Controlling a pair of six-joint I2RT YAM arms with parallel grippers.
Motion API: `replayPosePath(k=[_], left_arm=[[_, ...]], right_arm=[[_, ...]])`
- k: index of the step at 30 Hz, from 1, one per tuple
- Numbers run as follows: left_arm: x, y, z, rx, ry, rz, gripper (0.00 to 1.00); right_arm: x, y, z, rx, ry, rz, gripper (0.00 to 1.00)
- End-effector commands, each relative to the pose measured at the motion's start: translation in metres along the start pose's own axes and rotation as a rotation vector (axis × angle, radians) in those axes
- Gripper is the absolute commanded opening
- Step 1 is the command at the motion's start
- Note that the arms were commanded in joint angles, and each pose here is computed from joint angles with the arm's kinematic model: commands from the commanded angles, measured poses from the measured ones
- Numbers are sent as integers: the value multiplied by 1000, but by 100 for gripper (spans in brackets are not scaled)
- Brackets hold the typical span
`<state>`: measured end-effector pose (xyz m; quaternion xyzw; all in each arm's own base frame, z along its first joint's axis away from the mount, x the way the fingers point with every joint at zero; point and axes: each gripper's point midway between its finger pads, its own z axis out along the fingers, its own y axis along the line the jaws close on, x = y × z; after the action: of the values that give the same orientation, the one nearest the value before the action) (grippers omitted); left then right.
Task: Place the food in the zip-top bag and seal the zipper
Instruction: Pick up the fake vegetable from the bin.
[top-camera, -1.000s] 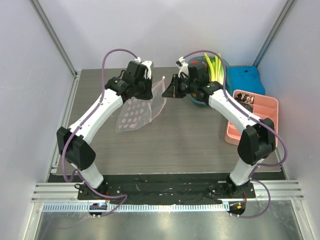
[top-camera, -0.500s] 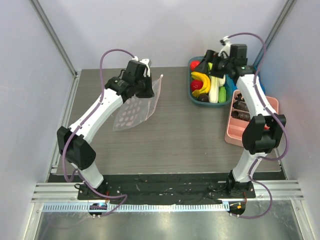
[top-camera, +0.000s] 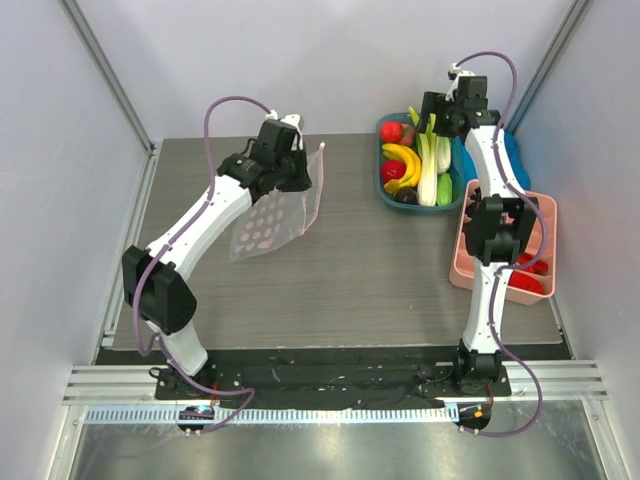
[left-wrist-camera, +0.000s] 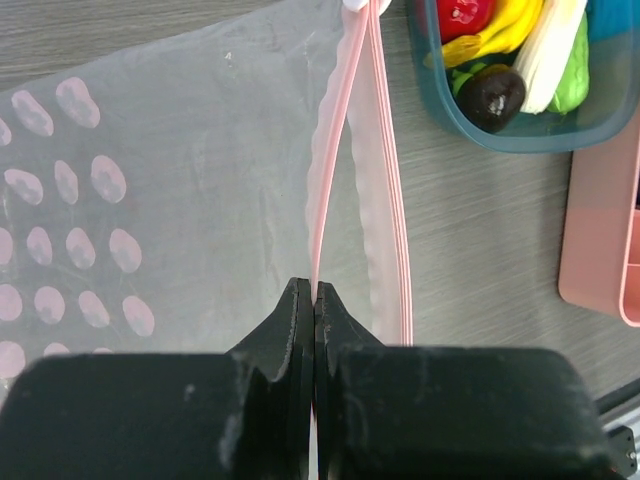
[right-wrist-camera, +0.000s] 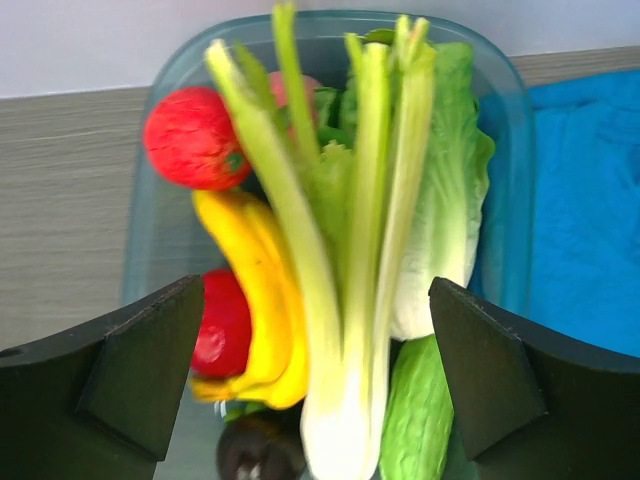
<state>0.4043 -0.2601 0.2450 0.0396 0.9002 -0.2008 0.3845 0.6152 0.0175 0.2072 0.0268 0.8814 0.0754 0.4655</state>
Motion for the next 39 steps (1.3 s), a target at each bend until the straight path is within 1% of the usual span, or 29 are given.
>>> replayPosePath(k=[1,4,9,12,16,20,22,28,29,34,35,37,38,39], left_arm=[[-23,1,3,-19,-77,-1,0],[-21,5,7,-32,-71,-3,0],[-15,9,14,-46,-44,-10,0],[-14,14,15,-56,-37,-19,0],[-13,19,20,-67,-28,-26,0],[-20,23,20,-73,-35,-37,0],[-22,23,20,-70,-41,-31,0],[-35,32,16,-84,-74,-37,0],[-35,32,16,-84,-74,-37,0],[-31,30,16,-71,-60,-46,0],[-30,30,16,-72,-57,-46,0],[-31,30,15,-68,-59,-45,0],[-31,29,15,-68,-59,-46,0],[-31,29,15,-66,-58,-46,0]], right_arm=[[-36,-13,5,57,-112,-52,100],[-34,-10,19,29,-126,-63,100],[-23,-8,36,3,-114,-55,100],[-17,-11,44,12,-107,-57,100],[-18,-16,57,34,-138,-61,100],[-24,-16,62,37,-161,-49,95],[-26,-13,61,26,-166,-53,90],[-22,-13,62,26,-157,-33,72],[-24,-13,61,26,-161,-21,63],[-35,-6,49,5,-181,-5,45],[-42,-6,42,7,-197,-4,37],[-46,-5,38,10,-205,0,30],[-48,-6,35,16,-211,-1,21],[-53,-5,29,16,-222,4,16]])
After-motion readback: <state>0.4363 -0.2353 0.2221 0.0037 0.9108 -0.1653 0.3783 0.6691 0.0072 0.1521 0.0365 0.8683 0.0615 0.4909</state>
